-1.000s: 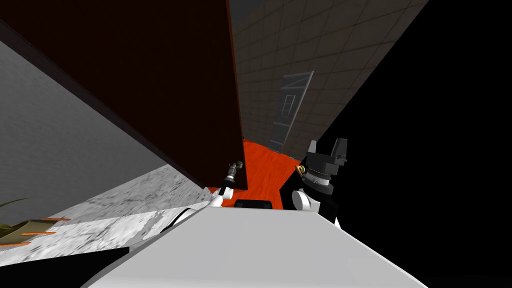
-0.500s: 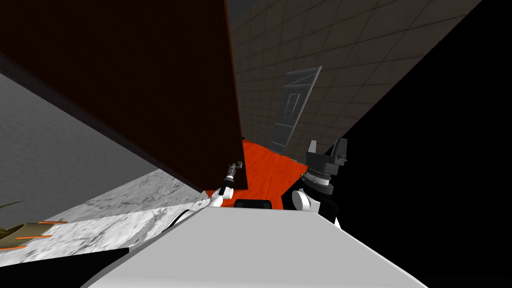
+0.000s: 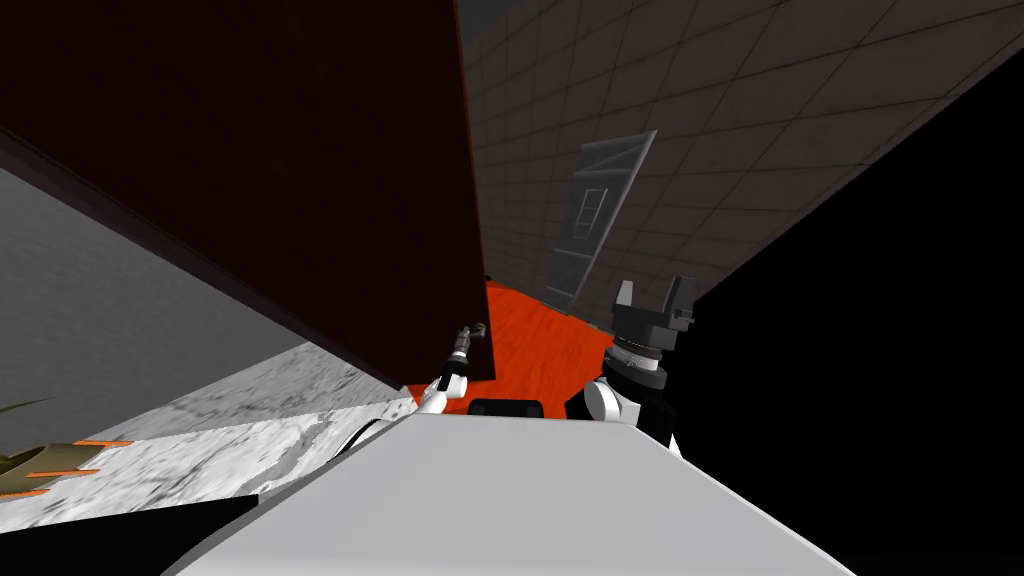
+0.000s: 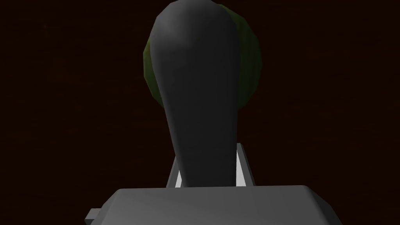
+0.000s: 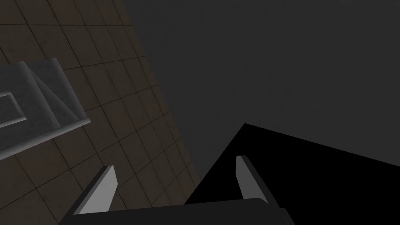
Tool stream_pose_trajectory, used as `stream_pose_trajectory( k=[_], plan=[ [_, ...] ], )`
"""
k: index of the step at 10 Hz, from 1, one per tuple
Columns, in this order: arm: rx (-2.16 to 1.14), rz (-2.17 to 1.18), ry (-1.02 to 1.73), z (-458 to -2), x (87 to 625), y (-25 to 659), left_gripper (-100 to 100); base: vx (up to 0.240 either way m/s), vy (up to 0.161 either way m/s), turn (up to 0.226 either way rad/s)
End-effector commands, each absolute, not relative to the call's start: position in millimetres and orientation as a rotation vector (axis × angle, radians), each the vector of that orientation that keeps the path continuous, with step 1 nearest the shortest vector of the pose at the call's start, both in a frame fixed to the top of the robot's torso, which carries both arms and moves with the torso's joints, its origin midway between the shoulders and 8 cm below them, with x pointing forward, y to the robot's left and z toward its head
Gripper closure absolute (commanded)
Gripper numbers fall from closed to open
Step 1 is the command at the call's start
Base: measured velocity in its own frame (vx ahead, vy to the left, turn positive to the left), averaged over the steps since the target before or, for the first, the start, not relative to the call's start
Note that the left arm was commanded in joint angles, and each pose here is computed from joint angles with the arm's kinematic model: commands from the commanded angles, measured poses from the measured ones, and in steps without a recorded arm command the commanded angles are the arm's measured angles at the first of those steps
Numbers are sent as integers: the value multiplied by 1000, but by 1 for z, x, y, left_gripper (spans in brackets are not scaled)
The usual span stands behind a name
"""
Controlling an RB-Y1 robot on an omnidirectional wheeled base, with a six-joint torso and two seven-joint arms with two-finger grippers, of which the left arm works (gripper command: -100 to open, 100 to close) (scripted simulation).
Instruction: Push the door open
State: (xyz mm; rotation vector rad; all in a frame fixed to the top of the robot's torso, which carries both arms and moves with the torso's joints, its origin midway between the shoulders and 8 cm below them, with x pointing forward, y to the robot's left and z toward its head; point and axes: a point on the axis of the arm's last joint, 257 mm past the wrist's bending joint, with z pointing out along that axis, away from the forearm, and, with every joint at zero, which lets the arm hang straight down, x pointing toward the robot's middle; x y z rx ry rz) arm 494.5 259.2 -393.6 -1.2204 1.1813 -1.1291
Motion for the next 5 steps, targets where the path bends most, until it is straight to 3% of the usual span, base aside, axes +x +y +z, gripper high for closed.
stream_pose_trajectory(
  k=[1, 5],
  plan=[
    [-1206, -1111, 1150, -385, 500, 277, 100, 132, -27, 57],
    [-1218, -1069, 1113, -384, 499, 287, 100, 186, -20, 95]
  ],
)
